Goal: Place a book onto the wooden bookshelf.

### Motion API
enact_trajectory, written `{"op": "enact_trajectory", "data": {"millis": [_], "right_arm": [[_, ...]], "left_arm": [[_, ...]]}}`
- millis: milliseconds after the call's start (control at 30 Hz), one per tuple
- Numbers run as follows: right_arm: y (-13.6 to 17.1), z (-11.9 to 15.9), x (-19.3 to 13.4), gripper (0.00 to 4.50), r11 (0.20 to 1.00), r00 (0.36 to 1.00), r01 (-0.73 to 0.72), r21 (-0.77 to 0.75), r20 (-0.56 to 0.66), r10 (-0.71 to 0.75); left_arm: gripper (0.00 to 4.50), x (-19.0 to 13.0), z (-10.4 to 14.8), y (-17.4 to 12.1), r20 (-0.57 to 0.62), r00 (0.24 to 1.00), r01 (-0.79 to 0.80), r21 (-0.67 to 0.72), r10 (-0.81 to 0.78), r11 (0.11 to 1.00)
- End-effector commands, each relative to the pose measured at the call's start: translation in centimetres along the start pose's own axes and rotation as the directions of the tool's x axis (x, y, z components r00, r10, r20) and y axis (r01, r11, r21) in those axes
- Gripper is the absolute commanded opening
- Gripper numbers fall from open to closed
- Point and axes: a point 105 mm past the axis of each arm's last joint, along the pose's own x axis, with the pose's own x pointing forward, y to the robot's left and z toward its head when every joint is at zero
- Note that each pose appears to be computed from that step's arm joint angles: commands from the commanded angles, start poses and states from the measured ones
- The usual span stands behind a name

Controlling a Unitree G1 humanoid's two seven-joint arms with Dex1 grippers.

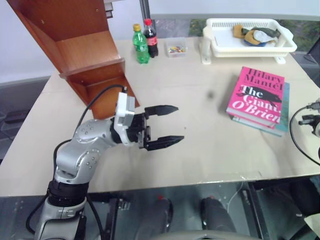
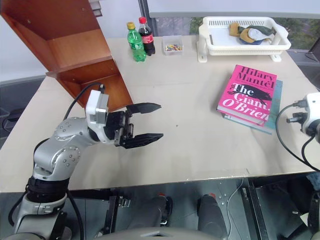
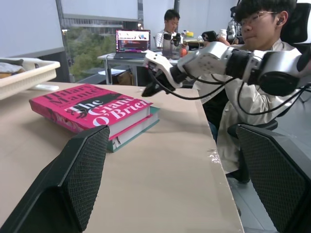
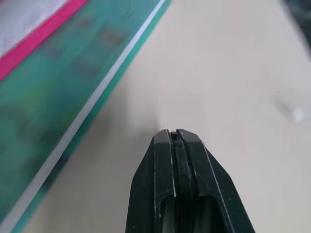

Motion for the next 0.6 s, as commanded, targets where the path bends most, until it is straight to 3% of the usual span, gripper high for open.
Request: {"op": "enact_trajectory", "data": {"millis": [33,267,600], "right_arm": [[-0.2,0.8,1.3,0.06,0.998,0.999,0.045,-0.036,0.02,-0.044],[1.1,2.1,3.9,0.06,0.998,0.998,0.051,-0.037,0.031,-0.05],[4.4,2.7,4.3,0.06,0.965,0.98,-0.178,-0.193,0.058,0.193]], "left_arm": [[4.5,0.2,0.6,0.0,0.012,1.0,0.014,0.042,-0.015,0.999],[4.5,0.1,0.7,-0.2,0.011,1.0,-0.002,0.047,0.001,0.999],[4.5,-0.3,0.6,-0.7,0.007,0.999,-0.037,0.041,0.037,0.998]]}}
